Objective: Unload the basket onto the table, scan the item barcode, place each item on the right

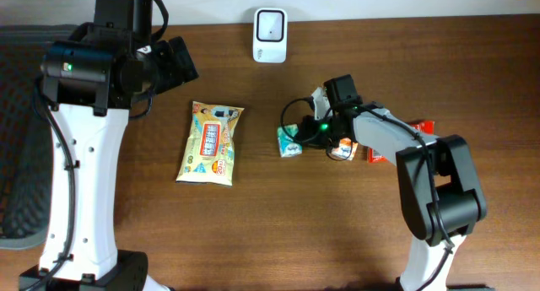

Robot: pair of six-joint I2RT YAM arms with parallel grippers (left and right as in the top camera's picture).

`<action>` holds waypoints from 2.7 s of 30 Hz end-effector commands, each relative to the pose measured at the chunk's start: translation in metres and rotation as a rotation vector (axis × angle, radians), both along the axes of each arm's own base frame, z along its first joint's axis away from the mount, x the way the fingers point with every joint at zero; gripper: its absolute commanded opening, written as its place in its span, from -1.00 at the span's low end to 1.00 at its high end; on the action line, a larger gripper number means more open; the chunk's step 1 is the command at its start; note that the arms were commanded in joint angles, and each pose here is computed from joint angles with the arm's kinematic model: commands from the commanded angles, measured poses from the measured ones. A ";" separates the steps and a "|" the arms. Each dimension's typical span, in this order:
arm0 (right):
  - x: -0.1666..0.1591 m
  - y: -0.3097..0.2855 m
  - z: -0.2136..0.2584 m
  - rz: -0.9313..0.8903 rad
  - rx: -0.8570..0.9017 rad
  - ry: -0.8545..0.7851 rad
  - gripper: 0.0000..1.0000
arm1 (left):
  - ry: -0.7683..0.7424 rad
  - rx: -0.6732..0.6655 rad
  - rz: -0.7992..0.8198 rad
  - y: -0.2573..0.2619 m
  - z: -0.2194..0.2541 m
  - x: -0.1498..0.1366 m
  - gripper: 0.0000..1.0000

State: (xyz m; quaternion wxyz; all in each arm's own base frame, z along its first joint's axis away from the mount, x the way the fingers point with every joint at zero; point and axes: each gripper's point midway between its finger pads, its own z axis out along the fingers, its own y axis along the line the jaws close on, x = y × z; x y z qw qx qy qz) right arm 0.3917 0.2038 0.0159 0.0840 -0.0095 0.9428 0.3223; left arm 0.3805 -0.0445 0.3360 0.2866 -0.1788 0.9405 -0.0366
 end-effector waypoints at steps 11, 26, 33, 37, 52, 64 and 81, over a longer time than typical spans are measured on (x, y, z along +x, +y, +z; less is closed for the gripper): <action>0.000 -0.046 -0.001 -0.111 0.055 0.142 -0.92 | -0.005 0.002 -0.008 0.000 0.002 -0.001 0.99; 0.002 -0.112 0.062 -0.337 -0.303 -0.006 0.24 | -0.005 0.002 -0.008 0.000 0.002 -0.001 0.99; -0.003 0.029 0.081 0.056 -0.050 -0.218 0.86 | -0.005 0.002 -0.008 0.000 0.002 -0.001 0.98; -0.008 0.107 0.053 0.167 -0.011 -0.310 0.98 | -0.005 0.002 -0.008 0.000 0.002 -0.001 0.99; -0.014 0.141 0.000 0.164 0.203 -0.130 -0.92 | -0.005 0.002 -0.008 0.000 0.002 -0.001 0.99; -0.006 -0.028 0.087 0.007 -0.112 -0.167 -0.92 | -0.005 0.002 -0.008 0.000 0.002 -0.001 0.99; -0.029 -0.084 0.081 0.074 -0.402 -0.087 0.46 | -0.005 0.002 -0.008 0.000 0.002 -0.001 0.99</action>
